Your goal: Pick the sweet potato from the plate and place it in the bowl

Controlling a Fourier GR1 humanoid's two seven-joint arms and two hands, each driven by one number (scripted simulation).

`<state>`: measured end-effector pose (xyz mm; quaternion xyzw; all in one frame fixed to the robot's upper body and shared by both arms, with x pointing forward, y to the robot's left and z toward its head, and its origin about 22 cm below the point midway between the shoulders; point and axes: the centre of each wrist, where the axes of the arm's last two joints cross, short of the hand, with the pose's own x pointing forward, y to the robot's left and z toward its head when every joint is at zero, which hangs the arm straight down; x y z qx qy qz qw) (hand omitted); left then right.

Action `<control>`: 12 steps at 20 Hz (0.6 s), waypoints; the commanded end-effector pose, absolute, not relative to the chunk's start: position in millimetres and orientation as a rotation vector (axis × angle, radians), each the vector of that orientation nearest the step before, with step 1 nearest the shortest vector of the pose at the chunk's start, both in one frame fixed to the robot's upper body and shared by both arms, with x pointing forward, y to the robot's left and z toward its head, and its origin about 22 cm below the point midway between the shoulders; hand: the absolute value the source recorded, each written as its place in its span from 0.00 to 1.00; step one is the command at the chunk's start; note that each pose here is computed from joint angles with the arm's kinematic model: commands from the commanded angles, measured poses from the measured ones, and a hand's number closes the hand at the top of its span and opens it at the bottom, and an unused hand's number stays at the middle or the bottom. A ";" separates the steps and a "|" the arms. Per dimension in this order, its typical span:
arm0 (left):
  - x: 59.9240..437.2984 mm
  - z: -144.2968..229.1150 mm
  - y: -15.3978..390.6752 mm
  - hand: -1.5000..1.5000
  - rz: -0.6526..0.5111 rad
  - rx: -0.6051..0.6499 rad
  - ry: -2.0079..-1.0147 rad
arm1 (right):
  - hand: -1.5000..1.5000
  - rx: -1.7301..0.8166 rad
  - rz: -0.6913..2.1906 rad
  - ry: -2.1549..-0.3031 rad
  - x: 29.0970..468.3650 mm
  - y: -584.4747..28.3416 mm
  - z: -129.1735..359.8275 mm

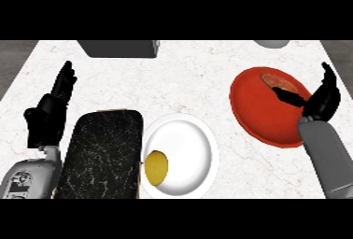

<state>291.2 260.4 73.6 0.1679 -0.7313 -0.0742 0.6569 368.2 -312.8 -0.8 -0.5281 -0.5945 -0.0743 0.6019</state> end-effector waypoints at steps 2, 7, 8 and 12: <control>289.1 78.1 264.5 0.50 -0.172 0.404 -1.655 | 0.00 -1.153 -0.287 -1.455 355.6 -343.2 5.0; 287.4 79.0 267.9 0.50 -0.174 0.394 -1.639 | 0.00 -1.066 -0.322 -1.479 313.9 -339.7 8.2; 277.8 73.4 290.5 0.50 -0.157 0.403 -1.646 | 0.00 -1.063 -0.339 -1.481 297.9 -327.1 0.1; 284.5 89.4 281.1 0.50 -0.144 0.405 -1.639 | 0.00 -0.969 -0.368 -1.577 254.0 -326.3 3.3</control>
